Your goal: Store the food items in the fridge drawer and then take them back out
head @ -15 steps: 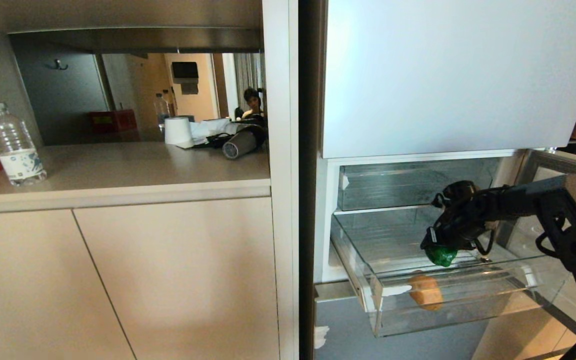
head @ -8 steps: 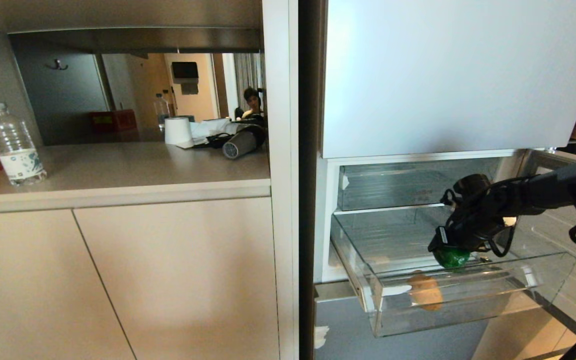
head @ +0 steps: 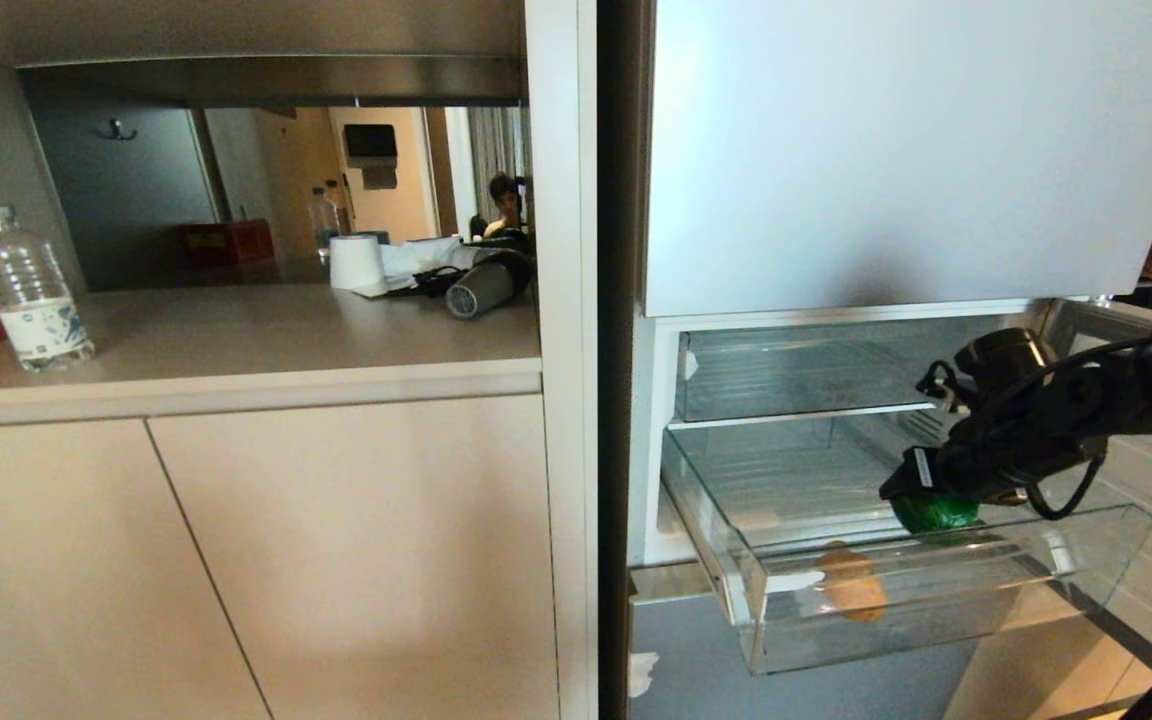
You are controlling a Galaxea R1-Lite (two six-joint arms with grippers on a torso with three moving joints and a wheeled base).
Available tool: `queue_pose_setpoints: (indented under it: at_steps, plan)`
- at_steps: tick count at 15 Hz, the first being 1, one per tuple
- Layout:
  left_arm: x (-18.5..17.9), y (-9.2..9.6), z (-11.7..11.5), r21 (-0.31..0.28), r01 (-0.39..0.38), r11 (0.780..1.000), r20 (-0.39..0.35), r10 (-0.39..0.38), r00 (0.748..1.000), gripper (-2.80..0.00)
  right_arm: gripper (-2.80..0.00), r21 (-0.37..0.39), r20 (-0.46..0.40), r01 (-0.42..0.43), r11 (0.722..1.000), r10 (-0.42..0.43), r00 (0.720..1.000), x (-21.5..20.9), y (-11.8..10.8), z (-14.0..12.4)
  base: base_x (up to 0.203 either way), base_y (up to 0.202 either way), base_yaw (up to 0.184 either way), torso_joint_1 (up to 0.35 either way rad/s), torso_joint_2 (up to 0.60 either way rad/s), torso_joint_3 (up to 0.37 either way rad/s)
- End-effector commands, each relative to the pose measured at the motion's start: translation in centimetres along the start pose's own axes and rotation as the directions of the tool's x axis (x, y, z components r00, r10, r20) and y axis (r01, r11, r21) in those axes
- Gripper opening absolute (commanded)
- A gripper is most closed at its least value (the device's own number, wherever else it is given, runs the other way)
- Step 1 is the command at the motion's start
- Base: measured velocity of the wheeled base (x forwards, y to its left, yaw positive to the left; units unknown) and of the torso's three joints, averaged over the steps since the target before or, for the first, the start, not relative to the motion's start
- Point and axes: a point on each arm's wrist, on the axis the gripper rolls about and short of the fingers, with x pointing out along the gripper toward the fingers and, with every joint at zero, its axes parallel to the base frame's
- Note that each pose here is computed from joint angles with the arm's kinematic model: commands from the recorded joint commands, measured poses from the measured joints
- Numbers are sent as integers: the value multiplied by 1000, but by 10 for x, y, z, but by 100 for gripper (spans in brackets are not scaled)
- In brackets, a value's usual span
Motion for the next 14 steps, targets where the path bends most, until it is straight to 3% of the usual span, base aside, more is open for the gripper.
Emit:
queue_pose_setpoints:
  at_steps: [1,7,14]
  plan:
    - [0,0,0,0,0,1000,0,0,1000,-280,-280,-1,18,-3,1000,3,1000,-23,1,-6,0,0,0,0,0,0]
    - [0,0,0,0,0,1000,0,0,1000,-280,-280,-3,51,-8,1000,8,999,-53,1,-24,0,0,0,0,0,0]
    - [0,0,0,0,0,1000,2,0,1000,-280,-280,-4,40,-7,1000,7,999,-52,1,-28,0,0,0,0,0,0]
